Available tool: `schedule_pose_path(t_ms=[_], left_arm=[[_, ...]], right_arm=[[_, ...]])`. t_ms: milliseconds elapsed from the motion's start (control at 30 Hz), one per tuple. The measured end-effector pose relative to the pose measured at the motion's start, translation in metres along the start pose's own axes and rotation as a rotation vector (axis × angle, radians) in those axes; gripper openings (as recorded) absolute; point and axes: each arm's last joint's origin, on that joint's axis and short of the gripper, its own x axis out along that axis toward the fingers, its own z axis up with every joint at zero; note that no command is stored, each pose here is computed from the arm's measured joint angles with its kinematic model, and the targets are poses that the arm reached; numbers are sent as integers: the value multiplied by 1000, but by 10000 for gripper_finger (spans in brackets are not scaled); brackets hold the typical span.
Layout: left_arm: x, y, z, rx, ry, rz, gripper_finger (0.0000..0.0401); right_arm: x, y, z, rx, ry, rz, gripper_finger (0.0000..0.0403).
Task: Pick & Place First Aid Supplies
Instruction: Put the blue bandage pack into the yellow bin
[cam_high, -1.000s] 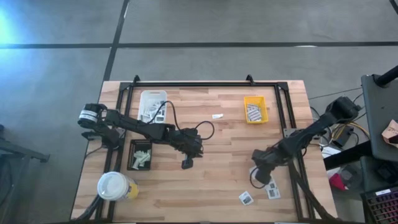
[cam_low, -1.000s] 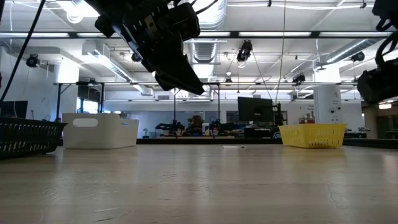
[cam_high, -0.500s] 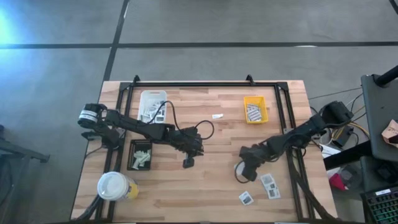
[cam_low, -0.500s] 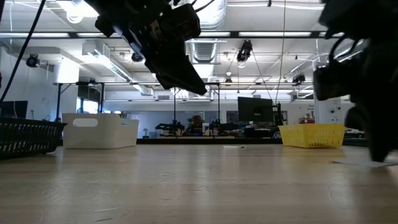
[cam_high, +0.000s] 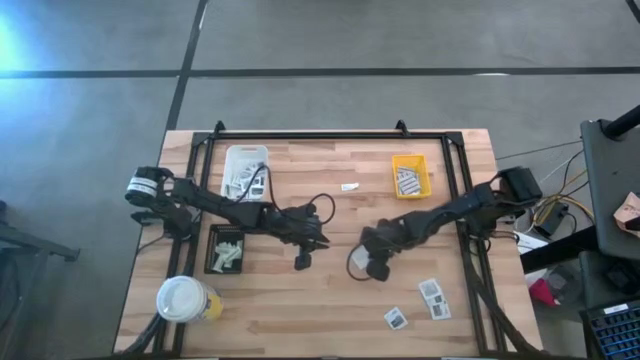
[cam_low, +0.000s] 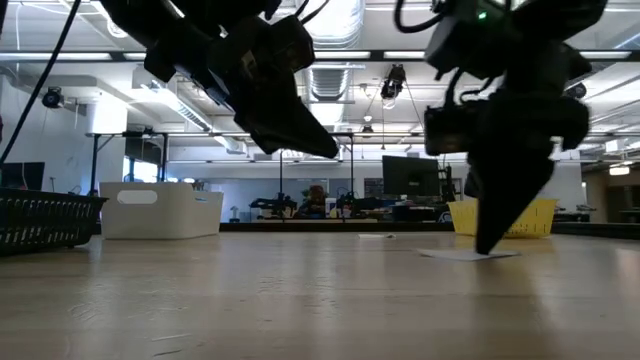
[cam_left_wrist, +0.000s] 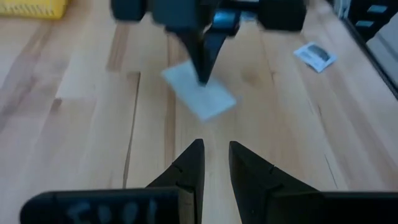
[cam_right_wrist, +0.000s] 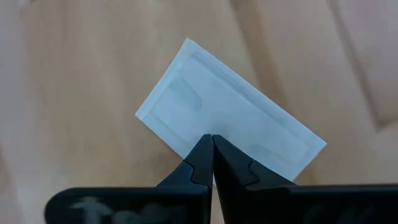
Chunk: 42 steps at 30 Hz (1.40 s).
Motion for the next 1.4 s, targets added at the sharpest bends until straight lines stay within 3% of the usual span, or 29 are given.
schedule_pose_path(t_ms=[300, 633, 800, 1400], left_arm=[[0, 2, -11, 13, -71, -10, 67], [24, 5, -21, 11, -25, 24, 67], [39, 10, -28, 8, 10, 83, 67], [56, 12, -26, 34, 9, 74, 53]], right_arm=[[14, -5, 27, -30, -25, -31, 8], [9, 6, 51, -112, -93, -31, 8], [6, 7, 52, -119, -79, -34, 8], [-9, 10, 54, -128, -124, -5, 8]])
